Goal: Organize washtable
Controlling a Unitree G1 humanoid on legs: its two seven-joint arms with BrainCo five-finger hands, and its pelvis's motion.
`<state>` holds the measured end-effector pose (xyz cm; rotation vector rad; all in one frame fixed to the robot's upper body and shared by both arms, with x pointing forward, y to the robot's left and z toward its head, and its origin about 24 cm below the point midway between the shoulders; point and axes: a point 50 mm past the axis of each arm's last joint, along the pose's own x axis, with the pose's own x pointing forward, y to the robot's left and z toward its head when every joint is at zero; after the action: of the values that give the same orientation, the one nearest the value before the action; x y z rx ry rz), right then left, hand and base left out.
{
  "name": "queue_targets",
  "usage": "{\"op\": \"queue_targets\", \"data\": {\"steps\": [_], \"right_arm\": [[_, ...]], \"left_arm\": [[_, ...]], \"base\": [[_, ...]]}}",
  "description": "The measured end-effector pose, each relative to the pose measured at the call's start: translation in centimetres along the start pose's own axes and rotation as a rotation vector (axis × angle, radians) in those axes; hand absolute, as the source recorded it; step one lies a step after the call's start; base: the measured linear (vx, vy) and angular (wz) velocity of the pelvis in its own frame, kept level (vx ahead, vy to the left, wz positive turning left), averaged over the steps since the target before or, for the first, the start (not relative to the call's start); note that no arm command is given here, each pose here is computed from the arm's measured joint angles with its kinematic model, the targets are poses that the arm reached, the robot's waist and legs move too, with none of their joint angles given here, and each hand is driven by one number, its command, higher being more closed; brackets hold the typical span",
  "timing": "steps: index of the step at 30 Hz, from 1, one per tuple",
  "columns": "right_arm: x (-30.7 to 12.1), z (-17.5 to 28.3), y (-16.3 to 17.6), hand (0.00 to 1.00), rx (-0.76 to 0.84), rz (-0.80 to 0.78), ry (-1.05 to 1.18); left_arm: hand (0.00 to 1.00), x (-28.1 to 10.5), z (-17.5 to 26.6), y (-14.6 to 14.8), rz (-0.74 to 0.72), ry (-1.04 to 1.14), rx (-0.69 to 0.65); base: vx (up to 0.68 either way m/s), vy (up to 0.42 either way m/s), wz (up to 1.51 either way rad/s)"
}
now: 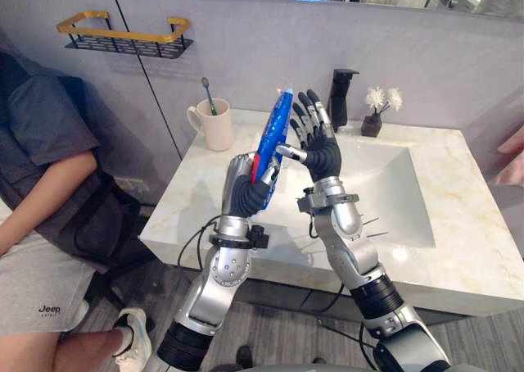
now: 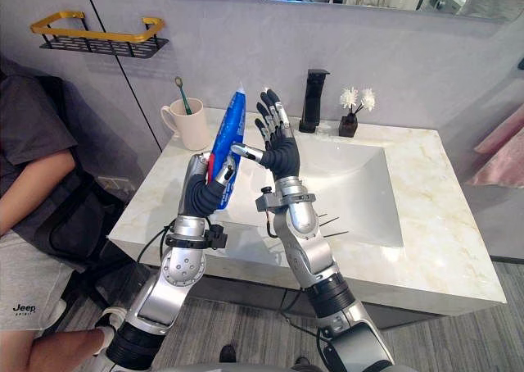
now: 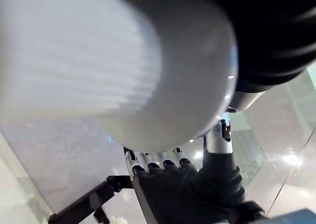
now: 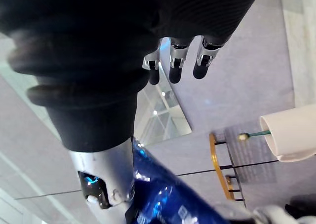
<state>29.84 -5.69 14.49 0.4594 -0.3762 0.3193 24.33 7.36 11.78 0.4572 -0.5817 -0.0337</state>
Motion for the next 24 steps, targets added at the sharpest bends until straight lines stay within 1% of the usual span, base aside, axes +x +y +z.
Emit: {"op": "queue_targets", "data": {"steps": [1,3,10,14,18,22,23,24], "right_arm": [[0.0,-0.1,0.1,0.00,0.012,0.004,0.006],[0.2,-0.3,1.6,0.00,0.071,0.083,0.023],[-0.1,-1.5,1.3,0.00,0.206,0.115,0.105],[-0.2,-1.8,1.1,0.00,0.253,0.132,0.134],[-0.8,-3.0,0.5,0.00,0.301,0.130,0.222],[-1.3,-3.5,0.1,0.00,0.299,0.138,0.281],[-1.4,-3.7,-0.2,1.00,0.289,0.137,0.303],[-1.6,-3.9,-0.4,1.00,0.286,0.136,0.324]], "left_arm": [[1.00,-0.1,-0.1,-0.2,-0.010,0.004,0.001],[1.00,-0.8,-0.4,-1.7,-0.103,0.021,-0.006],[1.00,-1.3,-1.5,-1.5,-0.151,0.044,0.022],[1.00,-1.5,-1.8,-1.4,-0.166,0.037,0.053],[1.00,-2.0,-2.6,-1.5,-0.221,0.026,0.148],[1.00,-2.3,-3.2,-1.3,-0.283,0.005,0.228],[1.00,-2.4,-3.4,-1.3,-0.310,-0.001,0.249],[1.00,-2.3,-3.6,-1.3,-0.334,-0.006,0.268]], "base": [[0.00,0.000,0.00],[0.00,0.000,0.00],[-0.05,-0.028,-0.05],[-0.05,-0.028,-0.10],[-0.04,-0.034,-0.07],[-0.03,-0.031,-0.02],[-0.03,-0.024,-0.03],[-0.04,-0.027,-0.02]]}}
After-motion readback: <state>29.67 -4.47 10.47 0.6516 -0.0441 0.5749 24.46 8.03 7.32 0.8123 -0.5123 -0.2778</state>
